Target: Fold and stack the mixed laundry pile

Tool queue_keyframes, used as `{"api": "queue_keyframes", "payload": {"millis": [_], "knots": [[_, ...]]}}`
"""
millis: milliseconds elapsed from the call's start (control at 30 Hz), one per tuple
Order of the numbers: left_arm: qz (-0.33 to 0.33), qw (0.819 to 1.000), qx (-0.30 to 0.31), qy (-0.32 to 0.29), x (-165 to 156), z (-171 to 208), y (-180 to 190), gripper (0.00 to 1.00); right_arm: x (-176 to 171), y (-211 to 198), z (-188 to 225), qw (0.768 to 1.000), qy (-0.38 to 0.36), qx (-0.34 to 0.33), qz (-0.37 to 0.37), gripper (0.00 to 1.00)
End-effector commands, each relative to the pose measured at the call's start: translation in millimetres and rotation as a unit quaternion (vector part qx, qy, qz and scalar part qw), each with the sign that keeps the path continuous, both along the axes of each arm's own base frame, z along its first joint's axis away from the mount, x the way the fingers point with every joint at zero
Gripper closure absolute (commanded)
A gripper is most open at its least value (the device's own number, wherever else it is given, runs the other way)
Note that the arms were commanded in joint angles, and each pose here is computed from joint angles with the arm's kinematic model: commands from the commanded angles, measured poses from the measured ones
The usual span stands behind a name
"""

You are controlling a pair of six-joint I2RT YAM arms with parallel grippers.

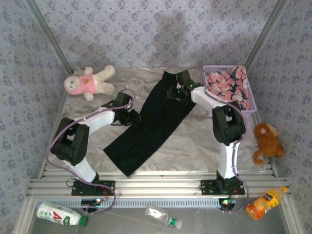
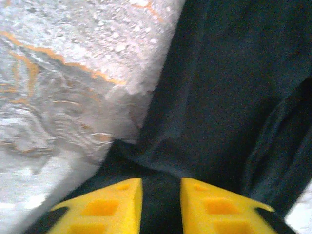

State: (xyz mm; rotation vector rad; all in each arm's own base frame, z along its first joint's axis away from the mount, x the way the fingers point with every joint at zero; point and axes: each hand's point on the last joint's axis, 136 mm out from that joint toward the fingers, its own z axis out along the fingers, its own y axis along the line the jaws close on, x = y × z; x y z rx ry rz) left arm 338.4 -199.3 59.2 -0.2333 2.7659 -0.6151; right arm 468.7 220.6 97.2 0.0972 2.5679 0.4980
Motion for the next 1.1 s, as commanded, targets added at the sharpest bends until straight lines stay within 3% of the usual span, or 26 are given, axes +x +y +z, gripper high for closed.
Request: {"api": "queue_keyframes", "payload": {"millis": [0, 67, 233, 467, 633, 867, 967, 1067], "knots": [[-0.030, 0.997, 0.067, 0.035, -28.4, -24.6, 24.6, 0.81, -42.2, 9.6, -35.7, 0.998, 0.056, -0.020, 0.020, 0.59], [-0.031, 0.995, 0.079, 0.047, -34.2, -33.9, 29.6, 0.86, -49.5, 8.9, -47.4, 0.997, 0.074, -0.025, 0.012, 0.60], [-0.021, 0.993, 0.087, 0.071, -48.2, -49.8, 37.0, 0.87, -52.8, -4.3, -71.9, 0.994, 0.104, -0.036, -0.022, 0.62], [0.022, 0.989, -0.024, 0.141, -74.0, -69.1, 4.8, 0.89, -7.3, -29.9, -86.4, 0.991, 0.103, -0.035, -0.073, 0.64], [0.041, 0.982, -0.082, 0.163, -85.3, -69.2, -34.3, 0.89, 32.3, -14.7, -85.3, 0.993, 0.091, -0.019, -0.069, 0.65], [0.046, 0.982, -0.120, 0.141, -74.9, -48.9, -76.7, 0.83, 56.0, 25.7, -95.4, 0.994, 0.106, 0.031, -0.015, 0.63], [0.040, 0.987, -0.111, 0.108, -61.9, -30.0, -76.0, 0.74, 66.6, 32.5, -71.5, 0.995, 0.082, 0.056, 0.006, 0.59], [0.024, 0.997, -0.062, 0.049, -39.1, -5.3, -61.7, 0.66, 70.1, 28.1, -34.6, 0.997, 0.044, 0.062, 0.015, 0.55]]}}
